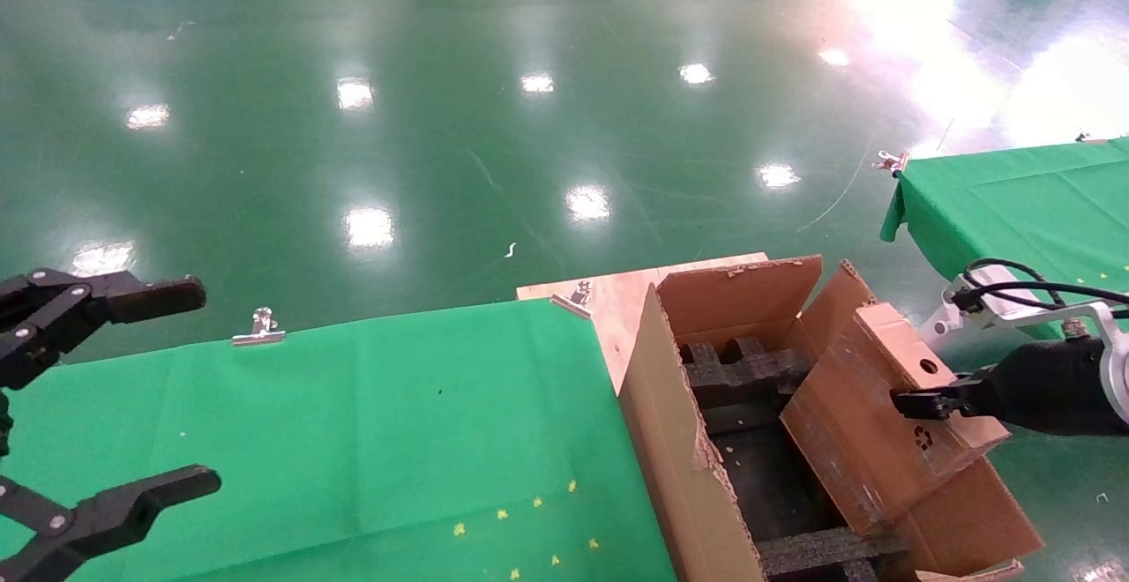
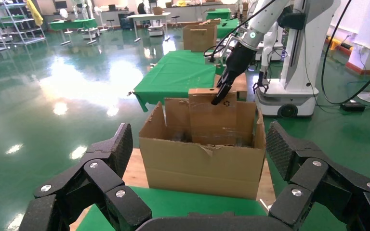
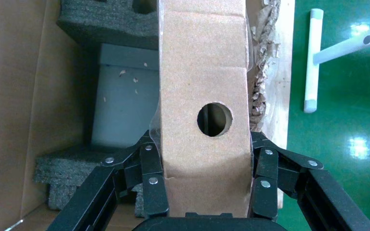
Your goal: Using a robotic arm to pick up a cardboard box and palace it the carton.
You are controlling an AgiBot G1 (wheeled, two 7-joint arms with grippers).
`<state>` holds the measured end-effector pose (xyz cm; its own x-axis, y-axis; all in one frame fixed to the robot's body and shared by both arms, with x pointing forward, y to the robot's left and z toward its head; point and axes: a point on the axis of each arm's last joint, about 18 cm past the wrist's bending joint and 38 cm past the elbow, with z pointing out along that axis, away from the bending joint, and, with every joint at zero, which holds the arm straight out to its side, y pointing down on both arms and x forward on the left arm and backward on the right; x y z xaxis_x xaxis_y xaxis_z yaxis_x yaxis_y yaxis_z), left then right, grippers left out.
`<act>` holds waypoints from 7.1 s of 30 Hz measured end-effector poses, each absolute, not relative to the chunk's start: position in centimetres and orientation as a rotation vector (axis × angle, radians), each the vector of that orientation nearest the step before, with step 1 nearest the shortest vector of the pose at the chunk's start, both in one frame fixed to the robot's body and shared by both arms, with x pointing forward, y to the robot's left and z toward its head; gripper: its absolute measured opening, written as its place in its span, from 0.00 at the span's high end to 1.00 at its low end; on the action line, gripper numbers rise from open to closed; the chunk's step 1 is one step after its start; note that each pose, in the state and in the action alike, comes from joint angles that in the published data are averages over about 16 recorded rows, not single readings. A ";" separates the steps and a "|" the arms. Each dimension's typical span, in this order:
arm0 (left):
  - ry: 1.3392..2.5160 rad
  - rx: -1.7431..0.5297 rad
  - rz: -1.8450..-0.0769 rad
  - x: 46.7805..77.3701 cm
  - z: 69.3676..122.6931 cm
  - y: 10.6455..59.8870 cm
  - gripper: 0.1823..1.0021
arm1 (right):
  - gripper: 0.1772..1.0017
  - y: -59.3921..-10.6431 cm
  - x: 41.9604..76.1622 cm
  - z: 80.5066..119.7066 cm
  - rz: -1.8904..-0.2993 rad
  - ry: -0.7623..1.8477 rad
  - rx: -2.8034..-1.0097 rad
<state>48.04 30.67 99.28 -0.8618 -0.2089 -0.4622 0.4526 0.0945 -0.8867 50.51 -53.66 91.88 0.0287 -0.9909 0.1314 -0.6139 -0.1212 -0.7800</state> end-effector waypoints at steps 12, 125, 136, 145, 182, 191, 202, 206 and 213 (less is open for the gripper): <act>1.900 0.238 -1.818 48.0 99.3 30.7 0.00 | 0.79 -54.2 50.8 92.4 -0.988 1.634 -1.792; 1.899 0.238 -1.819 48.0 99.3 30.7 0.00 | 0.87 -49.3 61.4 75.7 -1.097 1.754 -1.962; 1.899 0.238 -1.819 48.0 99.3 30.7 0.00 | 0.85 -49.2 61.6 75.6 -1.087 1.748 -1.964; 1.899 0.238 -1.819 48.0 99.3 30.7 0.00 | 0.77 -49.4 61.7 76.5 -1.106 1.741 -1.949; 1.899 0.238 -1.819 48.0 99.3 30.7 0.00 | 0.03 -45.6 62.2 94.5 -1.364 1.126 -1.669; 1.899 0.237 -1.819 48.0 99.3 30.7 0.00 | 0.00 -43.5 60.9 99.4 -1.366 0.839 -1.454; 1.899 0.237 -1.819 48.1 99.3 30.7 0.00 | 0.00 -42.9 60.3 100.4 -1.351 0.769 -1.375; 1.899 0.237 -1.819 48.1 99.3 30.7 0.00 | 0.00 -43.1 60.7 100.2 -1.358 0.806 -1.391; 1.899 0.237 -1.819 48.1 99.3 30.7 0.00 | 0.00 -43.2 61.6 99.7 -1.343 0.888 -1.439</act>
<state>48.05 30.69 99.28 -0.8619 -0.2101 -0.4616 0.4522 0.0936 -0.8870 61.59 -43.20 99.72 0.1359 -0.9433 0.3028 0.0911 -0.2924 -0.9519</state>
